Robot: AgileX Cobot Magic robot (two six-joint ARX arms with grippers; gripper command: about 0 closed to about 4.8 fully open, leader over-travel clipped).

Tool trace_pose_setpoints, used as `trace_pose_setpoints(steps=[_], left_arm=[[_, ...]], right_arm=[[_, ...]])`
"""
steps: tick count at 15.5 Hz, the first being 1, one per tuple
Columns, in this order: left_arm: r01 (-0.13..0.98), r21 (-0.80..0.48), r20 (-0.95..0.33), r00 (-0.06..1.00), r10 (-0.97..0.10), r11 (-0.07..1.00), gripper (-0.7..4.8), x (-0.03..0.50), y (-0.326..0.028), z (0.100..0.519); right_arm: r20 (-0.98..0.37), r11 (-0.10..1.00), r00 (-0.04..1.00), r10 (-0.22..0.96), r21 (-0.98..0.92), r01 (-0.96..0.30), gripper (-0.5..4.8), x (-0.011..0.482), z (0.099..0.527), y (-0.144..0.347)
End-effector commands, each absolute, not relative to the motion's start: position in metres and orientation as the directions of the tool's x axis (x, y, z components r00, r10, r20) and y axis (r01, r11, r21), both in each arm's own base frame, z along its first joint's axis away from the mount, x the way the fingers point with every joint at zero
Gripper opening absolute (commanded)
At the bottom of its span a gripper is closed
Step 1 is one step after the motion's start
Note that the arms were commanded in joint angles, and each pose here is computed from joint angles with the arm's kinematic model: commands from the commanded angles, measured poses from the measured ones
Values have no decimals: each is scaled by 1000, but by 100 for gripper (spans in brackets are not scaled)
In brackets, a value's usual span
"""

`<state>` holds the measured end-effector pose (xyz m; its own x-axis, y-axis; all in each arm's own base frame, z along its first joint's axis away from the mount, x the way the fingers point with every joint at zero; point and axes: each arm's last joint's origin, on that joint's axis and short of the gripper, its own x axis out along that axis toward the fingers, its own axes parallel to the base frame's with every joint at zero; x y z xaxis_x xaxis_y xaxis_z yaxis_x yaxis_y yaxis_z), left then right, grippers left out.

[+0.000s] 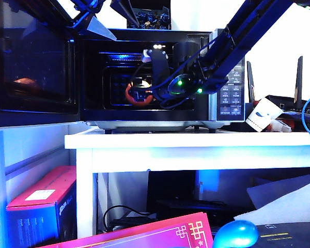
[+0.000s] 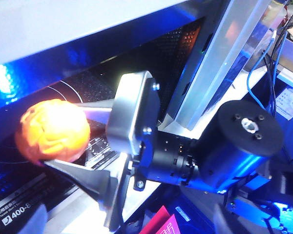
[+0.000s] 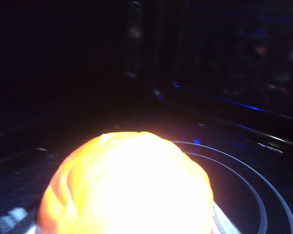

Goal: Open the microwave door, place the orange inside the microwave, then close the microwave door.

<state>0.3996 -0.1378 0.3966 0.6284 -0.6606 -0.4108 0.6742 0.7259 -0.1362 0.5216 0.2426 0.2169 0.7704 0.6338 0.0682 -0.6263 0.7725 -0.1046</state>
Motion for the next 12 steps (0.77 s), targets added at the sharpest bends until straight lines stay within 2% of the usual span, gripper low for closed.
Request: trace_pose_setpoints(steps=[1, 7, 12], left_arm=[[664, -120, -400, 648, -648, 738, 479, 399, -135, 400], [666, -122, -400, 646, -651, 736, 479, 399, -135, 400], [666, -124, -403, 644, -650, 736, 479, 399, -135, 400]], right_arm=[[114, 803, 795, 596, -106, -587, 198, 526, 222, 244], [159, 825, 809, 566, -110, -555, 198, 538, 234, 248], [138, 845, 833, 535, -101, -526, 198, 541, 225, 248]])
